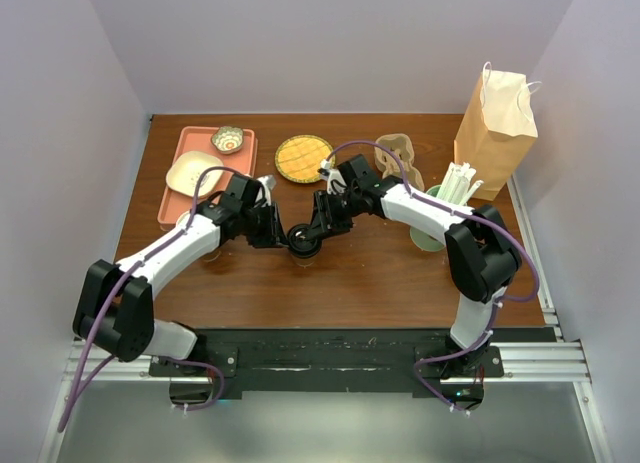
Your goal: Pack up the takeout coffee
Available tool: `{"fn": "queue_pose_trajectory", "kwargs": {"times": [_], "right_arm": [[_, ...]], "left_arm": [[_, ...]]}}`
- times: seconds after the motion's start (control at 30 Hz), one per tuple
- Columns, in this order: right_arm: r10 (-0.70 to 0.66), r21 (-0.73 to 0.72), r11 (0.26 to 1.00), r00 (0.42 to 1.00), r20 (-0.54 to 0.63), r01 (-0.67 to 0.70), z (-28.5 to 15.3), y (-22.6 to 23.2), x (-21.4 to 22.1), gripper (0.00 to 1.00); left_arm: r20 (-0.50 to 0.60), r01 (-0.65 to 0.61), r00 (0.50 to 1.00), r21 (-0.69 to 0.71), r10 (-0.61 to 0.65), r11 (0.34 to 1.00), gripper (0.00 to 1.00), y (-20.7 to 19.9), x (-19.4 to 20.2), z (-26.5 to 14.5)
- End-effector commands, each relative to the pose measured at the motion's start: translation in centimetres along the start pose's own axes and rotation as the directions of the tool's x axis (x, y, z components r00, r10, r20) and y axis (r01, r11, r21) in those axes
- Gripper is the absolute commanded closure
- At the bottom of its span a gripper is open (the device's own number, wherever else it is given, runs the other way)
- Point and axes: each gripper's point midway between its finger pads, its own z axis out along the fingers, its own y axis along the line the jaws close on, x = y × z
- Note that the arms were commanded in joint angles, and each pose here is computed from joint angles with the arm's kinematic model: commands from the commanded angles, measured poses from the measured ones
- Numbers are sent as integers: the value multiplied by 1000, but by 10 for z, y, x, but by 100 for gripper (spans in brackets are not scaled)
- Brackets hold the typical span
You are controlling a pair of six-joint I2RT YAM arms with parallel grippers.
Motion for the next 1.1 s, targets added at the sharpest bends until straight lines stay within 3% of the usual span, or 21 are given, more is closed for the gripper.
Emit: {"fn": "queue_pose_trajectory", "kwargs": {"times": [0.0, 0.2, 0.4, 1.07], "right_arm": [[-3, 231, 972, 991, -136, 34, 23, -71, 46, 64], [-92, 255, 957, 977, -195, 141, 12, -74, 44, 65], [-105, 250, 956, 972, -209, 157, 8, -74, 46, 67], [-122, 240, 955, 969, -217, 174, 9, -70, 40, 69]], "left_arm": [[-116, -15, 993, -200, -8, 980, 72, 45, 39, 21], [-46, -54, 998, -103, 49, 993, 62, 2, -13, -5], [-10, -111, 994, -36, 111, 993, 60, -26, -42, -20], [-2, -228, 974, -50, 228, 972, 66, -18, -51, -9]]}}
